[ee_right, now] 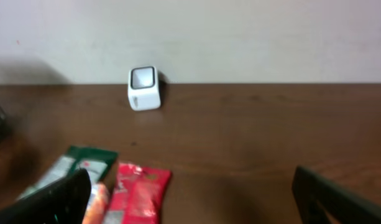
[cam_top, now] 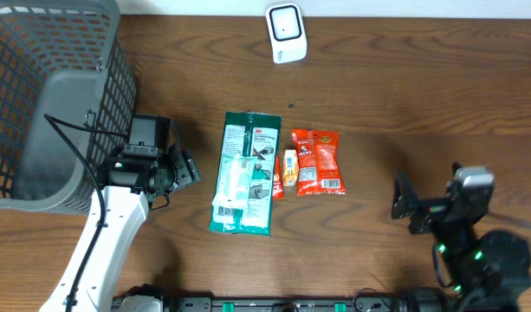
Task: Scan the item barcode
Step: 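Move the right gripper from rest toward the red bag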
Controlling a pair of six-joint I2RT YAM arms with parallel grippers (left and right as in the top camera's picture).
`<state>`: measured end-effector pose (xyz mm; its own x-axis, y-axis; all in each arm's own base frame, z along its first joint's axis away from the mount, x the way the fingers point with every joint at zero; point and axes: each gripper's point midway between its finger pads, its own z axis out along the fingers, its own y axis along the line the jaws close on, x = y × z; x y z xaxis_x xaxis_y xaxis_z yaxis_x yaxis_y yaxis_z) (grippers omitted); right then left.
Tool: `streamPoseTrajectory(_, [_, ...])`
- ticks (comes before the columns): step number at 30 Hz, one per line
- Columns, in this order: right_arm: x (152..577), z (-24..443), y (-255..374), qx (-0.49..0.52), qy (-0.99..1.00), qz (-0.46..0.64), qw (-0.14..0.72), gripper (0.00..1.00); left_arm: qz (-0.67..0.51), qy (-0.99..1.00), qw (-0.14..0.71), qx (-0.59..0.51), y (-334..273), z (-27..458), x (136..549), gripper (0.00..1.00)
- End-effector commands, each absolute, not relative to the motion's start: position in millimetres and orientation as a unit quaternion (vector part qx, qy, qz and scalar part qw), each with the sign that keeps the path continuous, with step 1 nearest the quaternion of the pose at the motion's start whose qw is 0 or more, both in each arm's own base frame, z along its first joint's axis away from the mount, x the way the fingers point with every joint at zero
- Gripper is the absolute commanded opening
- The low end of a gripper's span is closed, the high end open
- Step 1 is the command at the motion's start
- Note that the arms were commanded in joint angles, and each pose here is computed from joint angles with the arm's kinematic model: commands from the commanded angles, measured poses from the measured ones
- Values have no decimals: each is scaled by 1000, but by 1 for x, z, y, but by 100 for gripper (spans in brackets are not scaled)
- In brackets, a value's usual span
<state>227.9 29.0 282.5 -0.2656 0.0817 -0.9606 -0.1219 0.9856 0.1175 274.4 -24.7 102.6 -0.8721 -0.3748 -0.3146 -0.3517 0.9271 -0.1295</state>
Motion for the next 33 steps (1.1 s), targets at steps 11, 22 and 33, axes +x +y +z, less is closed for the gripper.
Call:
streamPoseTrajectory(11, [277,327,58,-7,912,160,378,99,-28,965,176,-192,-21,106,278,82])
streamPoseTrajectory(22, [286,282,86,7,937,239,254,1,-28,965,177,-192,-21,106,278,82])
streamPoseTrajectory(33, [279,225,106,20,969,187,160,55,-28,965,177,-192,-21,106,278,82])
